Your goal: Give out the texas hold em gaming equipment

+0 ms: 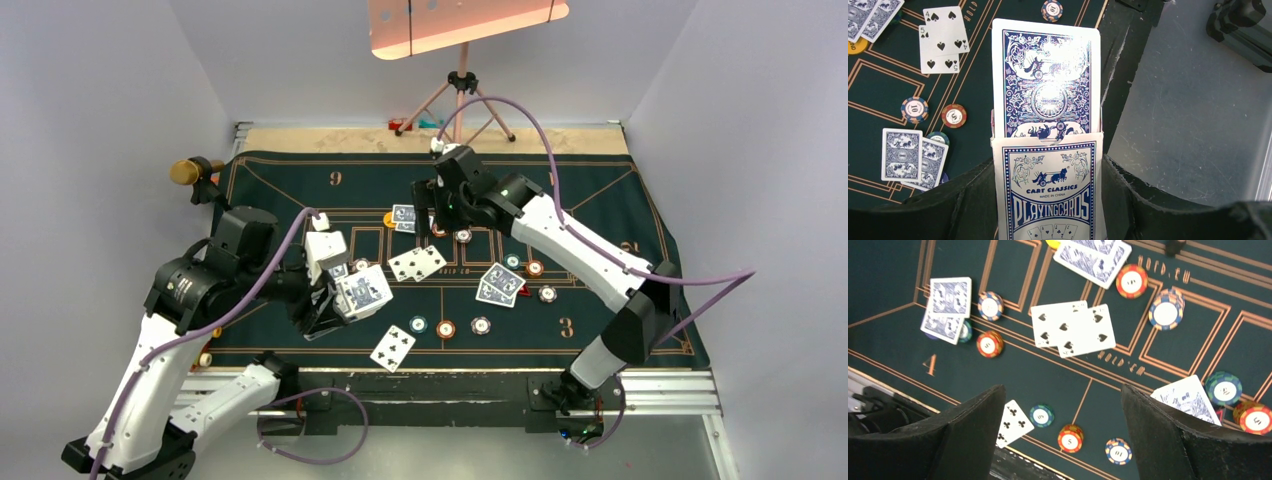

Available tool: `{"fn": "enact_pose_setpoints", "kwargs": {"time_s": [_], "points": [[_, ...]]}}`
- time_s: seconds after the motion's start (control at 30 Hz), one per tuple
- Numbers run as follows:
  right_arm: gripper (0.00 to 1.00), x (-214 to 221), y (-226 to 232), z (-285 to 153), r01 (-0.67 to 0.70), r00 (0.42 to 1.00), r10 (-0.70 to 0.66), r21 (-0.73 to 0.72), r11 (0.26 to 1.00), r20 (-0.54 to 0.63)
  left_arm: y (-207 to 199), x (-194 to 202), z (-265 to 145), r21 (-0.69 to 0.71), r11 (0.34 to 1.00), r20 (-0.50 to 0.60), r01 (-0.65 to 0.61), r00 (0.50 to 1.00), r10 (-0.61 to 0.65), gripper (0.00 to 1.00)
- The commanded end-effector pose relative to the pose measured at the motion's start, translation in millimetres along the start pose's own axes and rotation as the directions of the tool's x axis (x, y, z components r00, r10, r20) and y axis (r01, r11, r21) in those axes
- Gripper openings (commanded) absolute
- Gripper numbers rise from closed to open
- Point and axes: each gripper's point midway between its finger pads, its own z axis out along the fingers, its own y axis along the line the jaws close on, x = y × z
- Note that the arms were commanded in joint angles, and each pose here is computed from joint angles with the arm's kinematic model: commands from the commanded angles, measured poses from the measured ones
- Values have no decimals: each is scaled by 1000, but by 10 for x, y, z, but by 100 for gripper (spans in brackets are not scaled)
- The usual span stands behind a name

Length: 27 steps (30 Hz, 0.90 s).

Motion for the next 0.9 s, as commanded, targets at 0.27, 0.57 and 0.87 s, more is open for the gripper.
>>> {"fn": "enact_pose_setpoints", "kwargs": {"time_s": [0.27,0.57,0.87], "points": [[91,442,148,103,-61,996,51,-139,988,-74,-69,-98,-43,23,999,54,-41,998,39,2],[97,-86,499,-616,-68,992,100,-358,931,73,-48,-63,7,32,999,44,-34,999,32,2],[98,-157,1042,-1119,-75,990,135,-663,745,40,13,-103,26,13,1000,42,-23,999,22,2]]}}
